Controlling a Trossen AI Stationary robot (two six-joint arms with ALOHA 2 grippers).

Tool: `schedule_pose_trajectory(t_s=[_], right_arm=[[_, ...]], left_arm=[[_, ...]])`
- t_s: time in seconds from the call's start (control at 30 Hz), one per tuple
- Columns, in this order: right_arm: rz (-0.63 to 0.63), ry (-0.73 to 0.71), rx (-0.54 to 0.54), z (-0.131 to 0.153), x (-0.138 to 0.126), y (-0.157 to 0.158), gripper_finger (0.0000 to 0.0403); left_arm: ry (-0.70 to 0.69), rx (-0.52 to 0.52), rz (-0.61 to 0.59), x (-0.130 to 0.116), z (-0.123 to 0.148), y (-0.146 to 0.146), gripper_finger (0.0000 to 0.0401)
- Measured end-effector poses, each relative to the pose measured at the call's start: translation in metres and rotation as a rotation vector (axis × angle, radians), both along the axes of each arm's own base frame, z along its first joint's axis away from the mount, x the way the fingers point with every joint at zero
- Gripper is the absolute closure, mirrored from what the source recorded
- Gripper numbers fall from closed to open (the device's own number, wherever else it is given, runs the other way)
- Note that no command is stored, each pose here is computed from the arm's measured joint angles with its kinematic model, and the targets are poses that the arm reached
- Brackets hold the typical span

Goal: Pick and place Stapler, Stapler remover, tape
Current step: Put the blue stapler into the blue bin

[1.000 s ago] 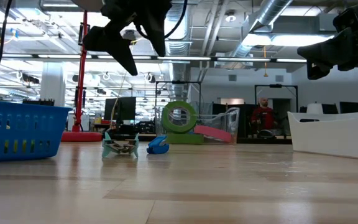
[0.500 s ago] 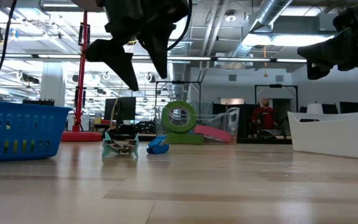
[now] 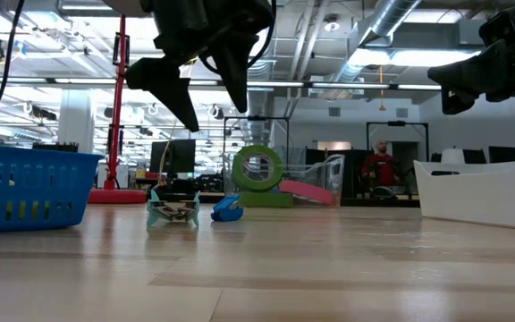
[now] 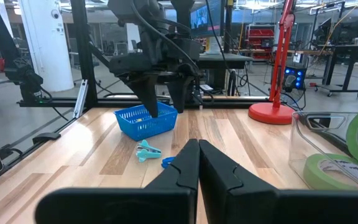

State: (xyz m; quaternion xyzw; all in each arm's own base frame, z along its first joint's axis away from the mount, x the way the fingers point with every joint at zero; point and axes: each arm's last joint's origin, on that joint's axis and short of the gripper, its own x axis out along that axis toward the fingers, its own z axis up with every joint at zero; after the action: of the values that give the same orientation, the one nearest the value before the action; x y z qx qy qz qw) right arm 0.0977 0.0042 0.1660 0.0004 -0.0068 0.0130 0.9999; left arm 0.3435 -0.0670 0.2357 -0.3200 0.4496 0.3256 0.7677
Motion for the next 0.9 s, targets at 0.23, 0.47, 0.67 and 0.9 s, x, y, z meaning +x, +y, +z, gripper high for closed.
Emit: schedule_pose_trajectory(t_s=[0.23, 0.47, 0.67, 0.9], right_arm=[[0.000, 0.000, 0.000, 0.000, 0.000, 0.000, 0.0403], [0.000, -0.001, 0.000, 0.000, 0.000, 0.000, 0.0403], [0.000, -0.001, 0.000, 0.000, 0.000, 0.000, 0.0403], [0.000, 0.000, 0.000, 0.000, 0.000, 0.000, 0.0403]], left_arm=[[-0.005, 0.011, 0.004, 0.000, 0.000, 0.000, 0.0055], [-0.025, 0.018, 0.012, 0.004, -0.002, 0.000, 0.0060], [-0.028, 0.025, 0.013, 0.012, -0.013, -0.002, 0.0059], [-0.024, 0.027, 0.014, 0.020, -0.027, -0.004, 0.0059]])
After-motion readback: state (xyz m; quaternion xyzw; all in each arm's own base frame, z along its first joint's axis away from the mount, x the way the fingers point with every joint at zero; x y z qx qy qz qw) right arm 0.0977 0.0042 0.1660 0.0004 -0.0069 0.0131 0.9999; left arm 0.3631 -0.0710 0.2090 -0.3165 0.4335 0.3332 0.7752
